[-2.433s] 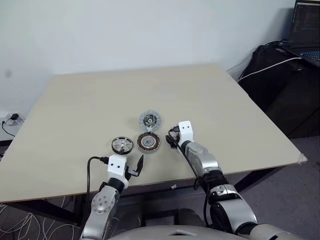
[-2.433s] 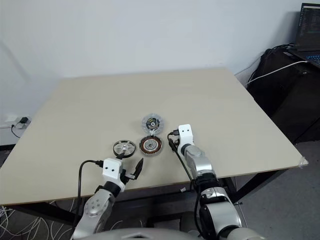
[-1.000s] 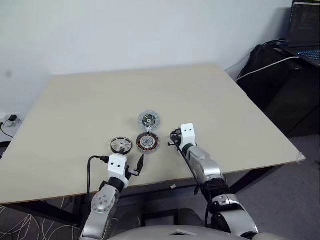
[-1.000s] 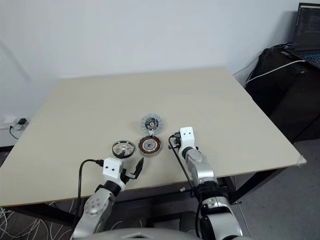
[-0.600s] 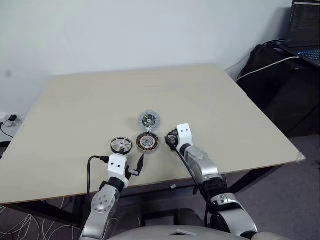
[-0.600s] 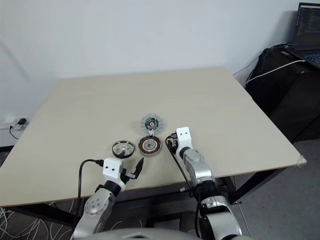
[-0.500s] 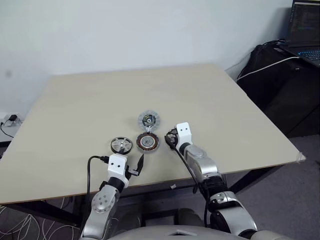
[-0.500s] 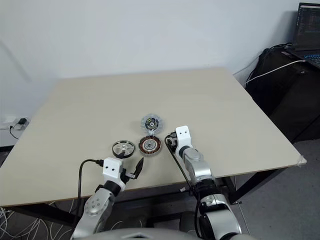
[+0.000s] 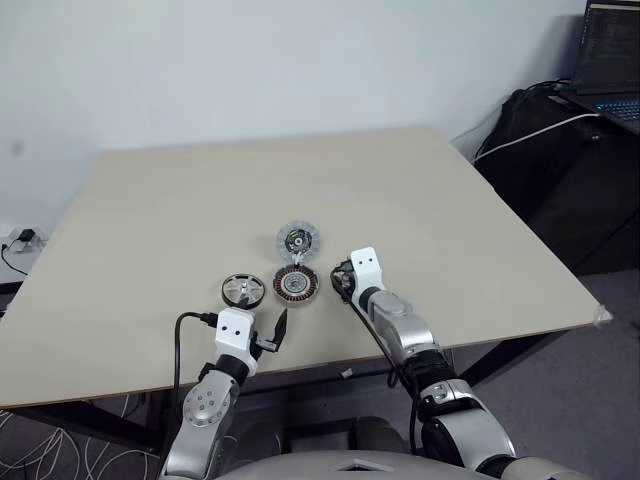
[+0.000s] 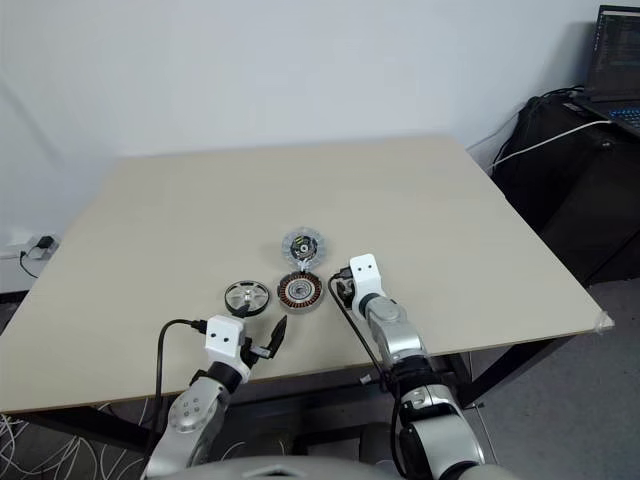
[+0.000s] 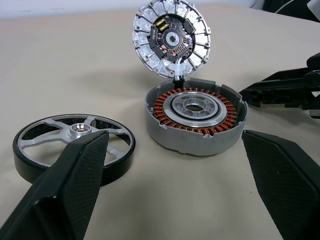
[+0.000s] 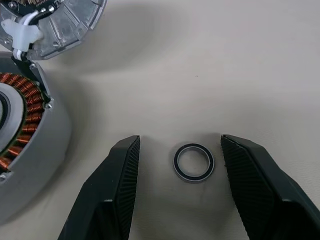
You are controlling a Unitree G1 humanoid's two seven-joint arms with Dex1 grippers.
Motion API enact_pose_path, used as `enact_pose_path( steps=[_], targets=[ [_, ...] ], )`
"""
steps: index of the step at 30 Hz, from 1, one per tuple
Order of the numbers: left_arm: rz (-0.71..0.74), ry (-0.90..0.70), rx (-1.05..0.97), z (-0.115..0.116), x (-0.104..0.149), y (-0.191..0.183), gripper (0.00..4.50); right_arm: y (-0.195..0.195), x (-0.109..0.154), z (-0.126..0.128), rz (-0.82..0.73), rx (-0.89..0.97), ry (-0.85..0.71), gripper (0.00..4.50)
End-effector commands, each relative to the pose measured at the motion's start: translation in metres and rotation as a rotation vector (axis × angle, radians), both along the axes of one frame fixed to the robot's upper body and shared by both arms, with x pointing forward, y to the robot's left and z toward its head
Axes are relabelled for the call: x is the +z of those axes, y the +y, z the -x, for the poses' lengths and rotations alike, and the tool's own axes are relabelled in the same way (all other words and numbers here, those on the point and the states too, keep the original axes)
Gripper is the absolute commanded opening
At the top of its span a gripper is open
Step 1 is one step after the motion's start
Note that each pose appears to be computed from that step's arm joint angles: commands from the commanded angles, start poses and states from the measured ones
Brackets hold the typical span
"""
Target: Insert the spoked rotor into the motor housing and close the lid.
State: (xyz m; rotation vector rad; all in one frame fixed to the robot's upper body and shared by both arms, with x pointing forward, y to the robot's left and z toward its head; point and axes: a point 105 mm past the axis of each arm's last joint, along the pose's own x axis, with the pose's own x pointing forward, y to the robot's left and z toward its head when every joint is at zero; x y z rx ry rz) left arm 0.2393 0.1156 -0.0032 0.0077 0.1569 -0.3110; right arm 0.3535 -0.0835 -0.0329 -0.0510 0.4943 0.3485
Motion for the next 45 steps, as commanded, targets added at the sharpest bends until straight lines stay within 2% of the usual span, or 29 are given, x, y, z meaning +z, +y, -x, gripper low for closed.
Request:
enact_pose_path(
  steps=[1, 5, 8, 13, 17, 20, 25, 27, 31, 36, 45],
  targets=[
    [0.008, -0.041, 0.002, -0.004, 0.010, 0.000, 4.50, 0.003, 0.013, -0.008, 0.003, 0.012, -0.054, 2.78],
    [0.008, -0.041, 0.000, -0.004, 0.010, -0.001, 4.50, 0.004, 0.012, -0.008, -0.001, 0.012, -0.049, 2.78],
    [0.008, -0.042, -0.001, -0.004, 0.010, -0.001, 4.50, 0.004, 0.013, -0.008, -0.008, 0.006, -0.049, 2.21],
    [0.008, -0.042, -0.002, -0.004, 0.010, -0.001, 4.50, 0.004, 0.015, -0.008, -0.021, -0.002, -0.054, 0.69],
    [0.008, -0.042, -0.005, -0.004, 0.010, -0.001, 4.50, 0.005, 0.019, -0.008, -0.026, 0.002, -0.073, 0.68],
    [0.008, -0.041, -0.005, -0.004, 0.010, 0.000, 4.50, 0.010, 0.031, -0.008, -0.050, 0.025, -0.117, 0.68],
    [0.006, -0.041, -0.004, -0.004, 0.010, 0.000, 4.50, 0.035, 0.068, -0.001, -0.116, 0.118, -0.215, 0.68],
    [0.006, -0.041, -0.003, -0.004, 0.010, 0.000, 4.50, 0.045, 0.075, 0.004, -0.128, 0.162, -0.223, 0.68],
    [0.008, -0.041, -0.003, -0.004, 0.010, 0.000, 4.50, 0.076, 0.073, 0.023, -0.140, 0.293, -0.182, 0.68],
    [0.010, -0.040, 0.003, -0.003, 0.010, 0.000, 4.50, 0.093, 0.062, 0.034, -0.109, 0.374, -0.143, 0.68],
    [0.011, -0.040, 0.010, -0.002, 0.009, 0.000, 4.50, 0.089, 0.049, 0.024, -0.072, 0.354, -0.112, 0.68]
  ],
)
